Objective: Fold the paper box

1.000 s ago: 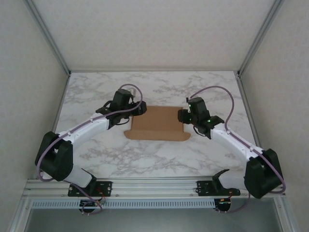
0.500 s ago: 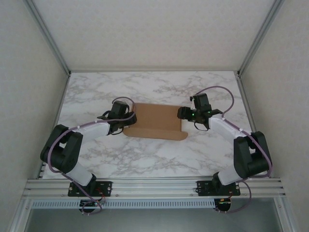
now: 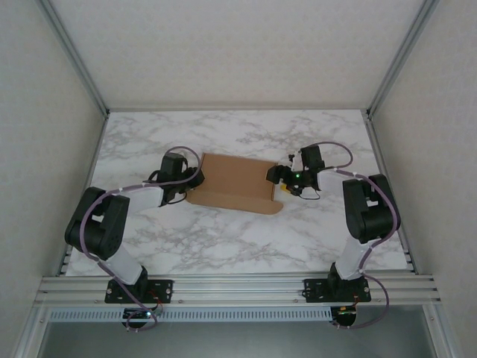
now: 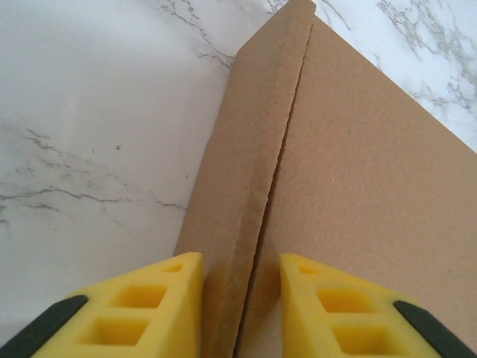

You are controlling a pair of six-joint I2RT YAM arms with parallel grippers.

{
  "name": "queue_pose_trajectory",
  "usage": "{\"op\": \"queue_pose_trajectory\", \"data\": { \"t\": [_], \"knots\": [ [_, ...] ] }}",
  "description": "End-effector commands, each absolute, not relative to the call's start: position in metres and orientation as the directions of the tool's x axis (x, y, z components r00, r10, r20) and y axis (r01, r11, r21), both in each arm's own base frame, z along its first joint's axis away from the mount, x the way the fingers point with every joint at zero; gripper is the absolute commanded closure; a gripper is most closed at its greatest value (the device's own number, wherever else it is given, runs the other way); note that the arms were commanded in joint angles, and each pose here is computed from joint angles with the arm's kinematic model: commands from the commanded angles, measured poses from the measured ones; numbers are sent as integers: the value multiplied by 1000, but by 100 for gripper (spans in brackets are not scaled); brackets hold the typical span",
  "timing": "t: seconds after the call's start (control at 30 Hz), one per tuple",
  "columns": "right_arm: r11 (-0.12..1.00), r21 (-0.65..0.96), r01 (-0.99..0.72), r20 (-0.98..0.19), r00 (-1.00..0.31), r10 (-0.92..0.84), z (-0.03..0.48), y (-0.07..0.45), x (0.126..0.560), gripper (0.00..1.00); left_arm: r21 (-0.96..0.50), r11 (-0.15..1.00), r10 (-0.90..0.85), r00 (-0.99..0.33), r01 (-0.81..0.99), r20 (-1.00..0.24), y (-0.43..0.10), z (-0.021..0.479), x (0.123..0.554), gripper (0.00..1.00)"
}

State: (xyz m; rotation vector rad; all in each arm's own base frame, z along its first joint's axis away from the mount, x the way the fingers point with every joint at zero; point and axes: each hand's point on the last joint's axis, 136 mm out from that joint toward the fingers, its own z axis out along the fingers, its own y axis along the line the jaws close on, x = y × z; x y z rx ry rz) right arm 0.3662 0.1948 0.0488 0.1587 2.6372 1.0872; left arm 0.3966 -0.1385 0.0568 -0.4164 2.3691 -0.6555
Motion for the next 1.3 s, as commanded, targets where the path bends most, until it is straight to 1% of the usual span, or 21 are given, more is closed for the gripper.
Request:
{"op": "queue_pose_trajectory", "data": {
  "t": [0.0,0.13,0.27,0.43,0.5,0.57,0.67,0.8,0.87,1.0,1.07,1.27],
  "knots": [
    [638,770,-19,-188,-962,199,56,208,365,18,-429,853,-453,-829,-296,-328,-110,-10,350,72],
    [628,778,-7,-165,-967,194,49,210,361,18,-460,828,-483,-825,-321,-294,-107,-15,348,76],
    [601,799,18,-124,-973,193,42,214,359,18,-460,819,-497,-824,-343,-271,-103,-22,342,78],
    [642,767,29,-135,-969,206,38,207,359,18,-443,819,-504,-826,-365,-253,-97,-31,336,79],
    [639,769,35,-126,-971,205,38,207,359,18,-441,819,-506,-826,-368,-250,-96,-33,335,79],
    [619,784,45,-102,-975,200,36,211,358,18,-436,819,-507,-825,-372,-249,-95,-34,335,80],
    [560,827,47,-60,-983,172,35,221,353,18,-422,822,-508,-826,-381,-244,-92,-38,332,81],
    [453,890,55,5,-994,110,38,240,344,18,-422,821,-508,-831,-386,-228,-93,-44,330,82],
    [418,908,34,8,-998,63,45,253,338,18,-421,822,-505,-832,-383,-228,-93,-45,330,83],
    [393,920,4,9,-1000,-11,56,276,330,19,-424,823,-501,-834,-378,-230,-94,-44,331,84],
    [394,919,-3,-3,-1000,-2,61,278,333,19,-426,823,-501,-834,-375,-233,-94,-43,332,84],
    [298,955,-9,-22,-999,39,96,284,343,21,-435,822,-498,-834,-367,-238,-96,-38,334,84]
  ]
}}
